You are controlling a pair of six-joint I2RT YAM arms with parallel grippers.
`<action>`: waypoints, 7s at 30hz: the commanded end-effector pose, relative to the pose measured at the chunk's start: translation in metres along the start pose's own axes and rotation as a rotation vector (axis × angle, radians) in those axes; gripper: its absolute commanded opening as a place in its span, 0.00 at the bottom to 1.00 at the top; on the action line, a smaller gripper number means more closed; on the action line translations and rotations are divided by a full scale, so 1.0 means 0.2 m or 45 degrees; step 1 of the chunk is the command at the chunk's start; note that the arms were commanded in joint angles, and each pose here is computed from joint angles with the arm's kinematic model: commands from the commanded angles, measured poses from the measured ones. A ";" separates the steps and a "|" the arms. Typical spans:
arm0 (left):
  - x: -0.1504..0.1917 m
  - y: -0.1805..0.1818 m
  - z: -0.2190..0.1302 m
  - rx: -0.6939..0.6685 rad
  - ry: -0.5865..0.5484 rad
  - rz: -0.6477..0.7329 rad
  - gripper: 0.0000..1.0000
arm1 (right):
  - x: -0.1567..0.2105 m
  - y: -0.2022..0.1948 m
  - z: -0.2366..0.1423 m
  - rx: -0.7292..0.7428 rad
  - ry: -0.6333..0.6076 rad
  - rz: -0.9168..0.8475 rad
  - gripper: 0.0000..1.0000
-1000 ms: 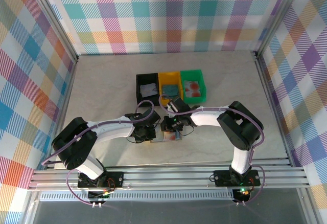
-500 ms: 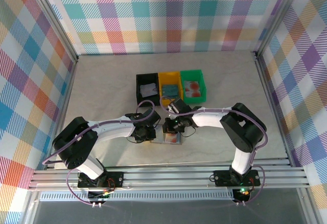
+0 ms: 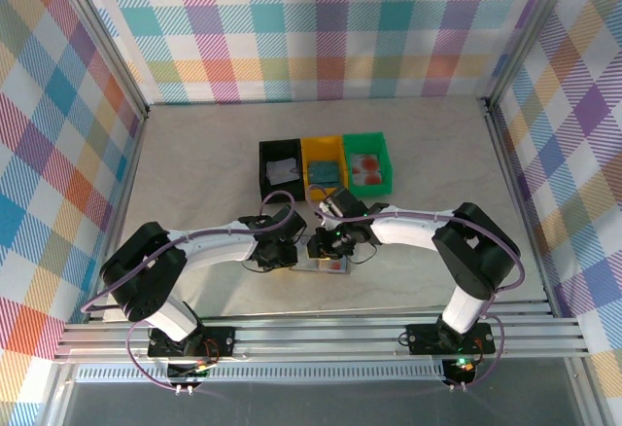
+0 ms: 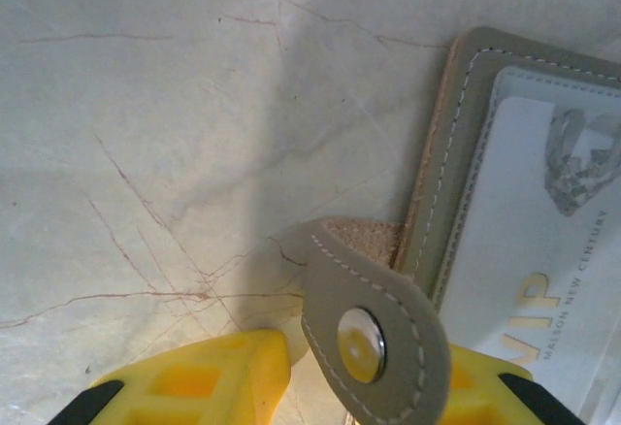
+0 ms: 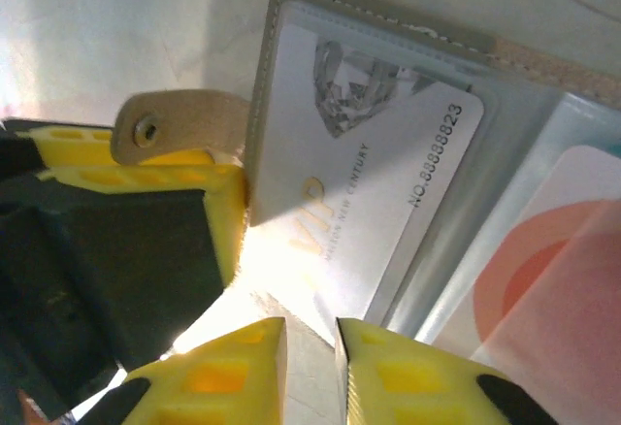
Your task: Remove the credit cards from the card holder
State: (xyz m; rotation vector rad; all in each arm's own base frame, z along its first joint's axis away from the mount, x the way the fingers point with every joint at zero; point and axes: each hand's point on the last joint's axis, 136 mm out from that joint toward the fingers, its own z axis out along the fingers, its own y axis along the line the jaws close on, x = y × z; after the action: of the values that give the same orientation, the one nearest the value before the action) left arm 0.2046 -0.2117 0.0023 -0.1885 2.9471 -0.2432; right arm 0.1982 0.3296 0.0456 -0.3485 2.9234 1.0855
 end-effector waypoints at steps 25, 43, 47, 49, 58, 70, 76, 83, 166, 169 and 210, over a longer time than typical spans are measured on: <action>0.25 0.20 0.01 -0.083 0.157 -0.031 0.27 | 0.04 -0.06 0.03 0.152 -0.005 0.232 0.27; 0.33 0.21 0.08 -0.073 0.216 -0.032 0.24 | -0.03 -0.14 0.09 0.252 -0.058 0.246 0.25; 0.37 0.19 0.14 -0.076 0.241 -0.017 0.24 | -0.04 -0.14 0.09 0.250 -0.078 0.225 0.24; 0.39 0.17 0.17 -0.067 0.254 -0.012 0.23 | -0.04 -0.11 0.10 0.205 -0.088 0.198 0.24; 0.46 0.11 0.30 -0.064 0.285 0.020 0.21 | -0.04 -0.08 0.10 0.150 -0.100 0.149 0.23; 0.47 0.12 0.32 -0.064 0.285 0.012 0.21 | -0.05 -0.04 0.09 0.107 -0.113 0.157 0.23; 0.47 0.11 0.32 -0.058 0.284 0.014 0.20 | -0.04 -0.18 0.09 0.328 -0.094 0.225 0.20; 0.47 0.12 0.33 -0.051 0.283 0.012 0.20 | -0.04 -0.08 0.16 0.127 -0.078 0.143 0.21; 0.18 0.03 -0.17 0.087 -0.060 -0.006 0.41 | -0.32 -0.12 0.00 0.202 -0.067 0.127 0.24; 0.16 0.03 -0.18 0.082 -0.070 -0.022 0.49 | -0.31 -0.13 0.01 0.202 -0.071 0.132 0.24; 0.29 0.13 0.22 -0.077 0.142 -0.099 0.55 | -0.24 -0.12 0.10 0.053 -0.032 0.086 0.22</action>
State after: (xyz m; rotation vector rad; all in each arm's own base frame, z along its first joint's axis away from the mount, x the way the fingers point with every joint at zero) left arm 0.1739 -0.2015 0.0015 -0.2804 2.9383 -0.1716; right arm 0.2641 0.3383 0.0270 -0.2073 2.9014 1.0171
